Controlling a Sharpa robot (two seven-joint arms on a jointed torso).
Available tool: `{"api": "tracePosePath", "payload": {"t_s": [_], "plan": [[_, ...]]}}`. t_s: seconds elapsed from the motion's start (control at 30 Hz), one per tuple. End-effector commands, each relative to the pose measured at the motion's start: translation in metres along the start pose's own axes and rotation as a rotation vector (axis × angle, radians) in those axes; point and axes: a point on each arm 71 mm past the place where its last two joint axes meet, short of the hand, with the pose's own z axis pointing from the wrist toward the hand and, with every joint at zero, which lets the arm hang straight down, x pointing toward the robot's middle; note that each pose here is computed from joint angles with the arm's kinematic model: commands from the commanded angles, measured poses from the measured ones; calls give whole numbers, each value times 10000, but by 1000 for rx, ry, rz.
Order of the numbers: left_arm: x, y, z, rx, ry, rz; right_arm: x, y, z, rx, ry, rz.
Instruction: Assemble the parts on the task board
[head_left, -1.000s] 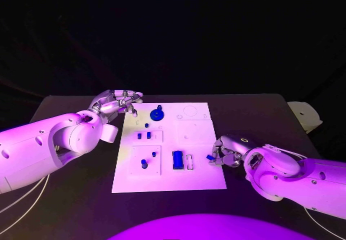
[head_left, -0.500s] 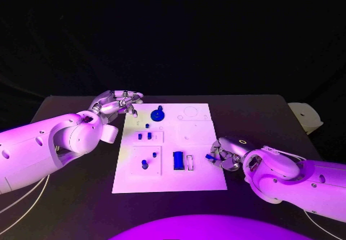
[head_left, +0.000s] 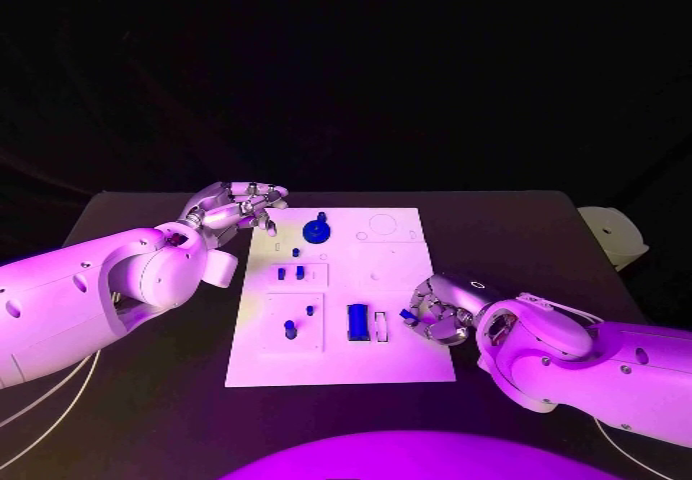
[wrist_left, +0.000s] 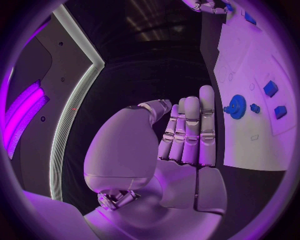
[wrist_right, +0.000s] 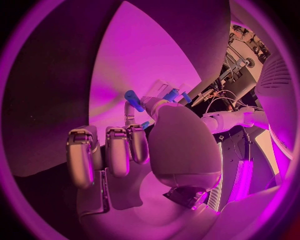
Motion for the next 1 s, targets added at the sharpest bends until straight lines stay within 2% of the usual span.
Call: {"api": "tracePosePath", "payload": {"t_s": [0.03,0.33,1.0], "plan": [[34,-9,3,5,21,-7,33,32,21,31,23,77],[46,-9,4,5,25,-8,119,139,88,30,60,131],[49,-9,2,2,27,-8,174,223,133,17,89,154]]}}
